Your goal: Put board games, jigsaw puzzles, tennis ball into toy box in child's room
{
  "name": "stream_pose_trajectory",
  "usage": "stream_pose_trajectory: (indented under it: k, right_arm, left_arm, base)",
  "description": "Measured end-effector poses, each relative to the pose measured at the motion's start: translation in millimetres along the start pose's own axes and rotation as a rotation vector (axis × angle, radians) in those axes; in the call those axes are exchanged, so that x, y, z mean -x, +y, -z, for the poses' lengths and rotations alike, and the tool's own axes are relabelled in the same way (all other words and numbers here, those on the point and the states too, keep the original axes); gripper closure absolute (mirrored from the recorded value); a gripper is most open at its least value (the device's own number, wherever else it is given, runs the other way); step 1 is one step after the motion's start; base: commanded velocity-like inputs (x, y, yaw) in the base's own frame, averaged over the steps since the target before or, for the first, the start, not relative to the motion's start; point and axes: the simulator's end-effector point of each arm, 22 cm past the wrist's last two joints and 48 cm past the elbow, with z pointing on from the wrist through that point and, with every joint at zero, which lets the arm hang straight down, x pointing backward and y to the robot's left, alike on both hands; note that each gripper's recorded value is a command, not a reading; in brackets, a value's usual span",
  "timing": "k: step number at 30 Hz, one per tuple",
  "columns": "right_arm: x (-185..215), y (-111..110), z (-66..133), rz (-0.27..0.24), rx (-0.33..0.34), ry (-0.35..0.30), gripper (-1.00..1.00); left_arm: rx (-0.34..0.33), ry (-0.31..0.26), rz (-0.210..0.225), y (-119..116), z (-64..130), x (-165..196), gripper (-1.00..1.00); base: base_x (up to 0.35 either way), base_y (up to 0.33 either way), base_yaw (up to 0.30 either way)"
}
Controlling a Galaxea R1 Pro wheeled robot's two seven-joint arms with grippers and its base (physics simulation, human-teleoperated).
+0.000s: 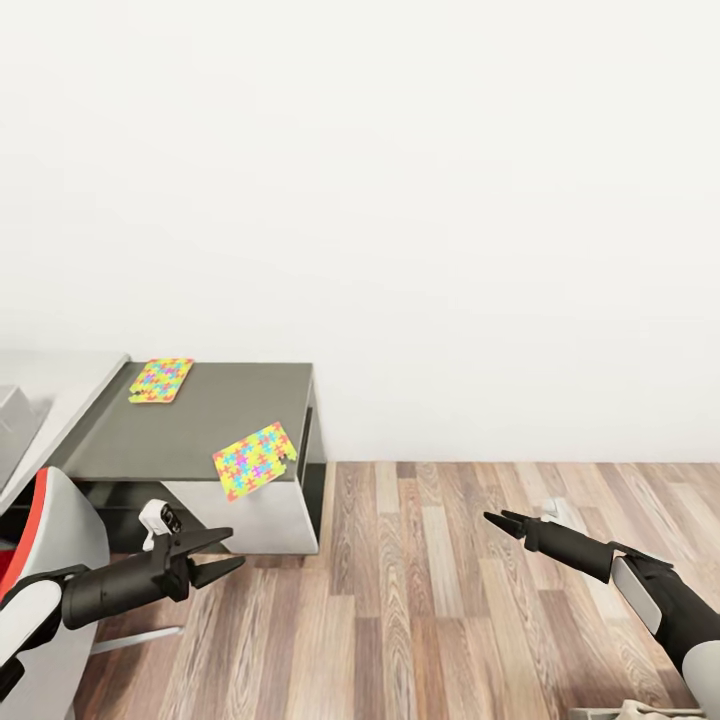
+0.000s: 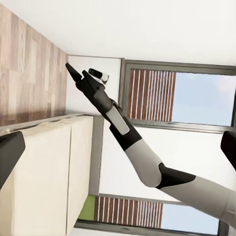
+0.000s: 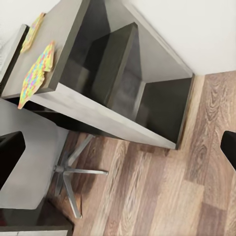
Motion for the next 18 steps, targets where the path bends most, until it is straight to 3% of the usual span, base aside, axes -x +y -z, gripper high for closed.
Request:
stream_pose_trajectory:
  k: [18]
  right_arm:
    - [12.8, 9.7, 3.9, 0.021, 0.008, -0.019, -1.0]
  left_arm:
    - [-0.016, 0.003, -0.025, -13.2, -0.5, -2.7, -1.0]
  base:
    - [0.0, -0.023, 0.072]
